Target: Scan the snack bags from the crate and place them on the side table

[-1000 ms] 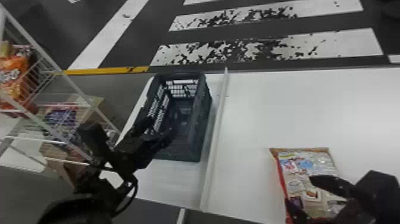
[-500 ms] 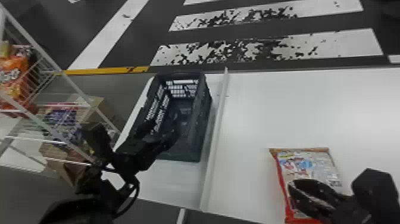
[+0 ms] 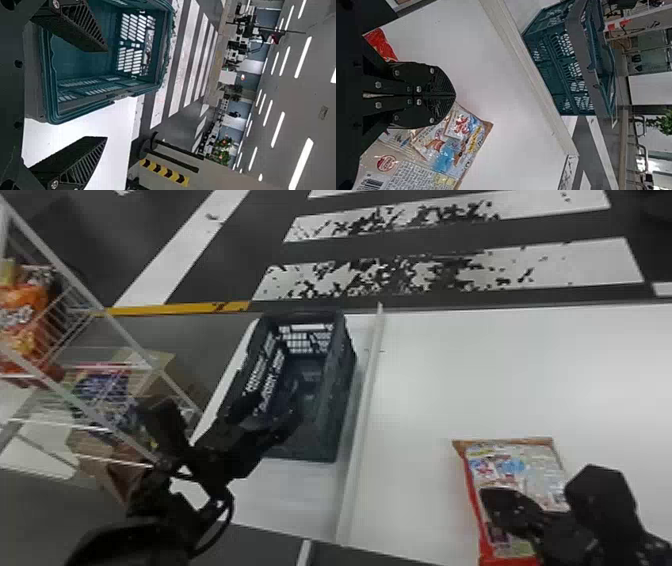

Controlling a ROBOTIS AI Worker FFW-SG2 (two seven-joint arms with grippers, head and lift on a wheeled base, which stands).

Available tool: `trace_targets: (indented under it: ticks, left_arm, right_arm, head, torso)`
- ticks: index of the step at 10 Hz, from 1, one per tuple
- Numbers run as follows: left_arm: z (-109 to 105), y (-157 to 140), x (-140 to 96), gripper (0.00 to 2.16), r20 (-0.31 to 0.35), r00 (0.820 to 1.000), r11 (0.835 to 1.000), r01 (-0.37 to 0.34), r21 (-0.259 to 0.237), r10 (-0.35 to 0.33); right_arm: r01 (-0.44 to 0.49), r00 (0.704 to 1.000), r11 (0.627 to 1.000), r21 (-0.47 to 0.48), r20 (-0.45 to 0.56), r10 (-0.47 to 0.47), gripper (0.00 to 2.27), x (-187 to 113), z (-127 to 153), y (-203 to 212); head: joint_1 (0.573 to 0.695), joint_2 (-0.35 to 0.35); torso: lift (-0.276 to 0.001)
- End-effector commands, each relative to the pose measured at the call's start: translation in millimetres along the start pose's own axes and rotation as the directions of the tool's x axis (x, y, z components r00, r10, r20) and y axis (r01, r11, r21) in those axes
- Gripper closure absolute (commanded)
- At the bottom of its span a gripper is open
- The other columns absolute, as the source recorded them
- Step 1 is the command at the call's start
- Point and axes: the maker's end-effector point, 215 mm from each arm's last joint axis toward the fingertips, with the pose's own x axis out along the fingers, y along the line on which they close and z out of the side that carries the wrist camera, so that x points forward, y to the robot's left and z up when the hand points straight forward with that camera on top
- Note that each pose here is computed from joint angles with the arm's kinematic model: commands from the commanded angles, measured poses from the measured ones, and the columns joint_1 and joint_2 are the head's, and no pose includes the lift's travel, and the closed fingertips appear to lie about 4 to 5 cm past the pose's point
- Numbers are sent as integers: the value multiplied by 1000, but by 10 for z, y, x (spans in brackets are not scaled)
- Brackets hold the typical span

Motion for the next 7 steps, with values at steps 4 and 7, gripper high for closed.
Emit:
trace_targets:
  ticks: [4,7]
  left_arm:
    - [-38,-5,1,83,-5,1000,1000,1,-10,-1]
    - [-49,-5,0,83,-10,1000,1000,1,-11,-1]
  right_arm:
    - [50,998,999,9,-39,-49,2240,142,-229,-326]
    - [94,995,996,12,-46,-93,2243,164,-256,-645]
  head:
    - [695,350]
    - [695,350]
  torso:
    - [-94]
    - [-94]
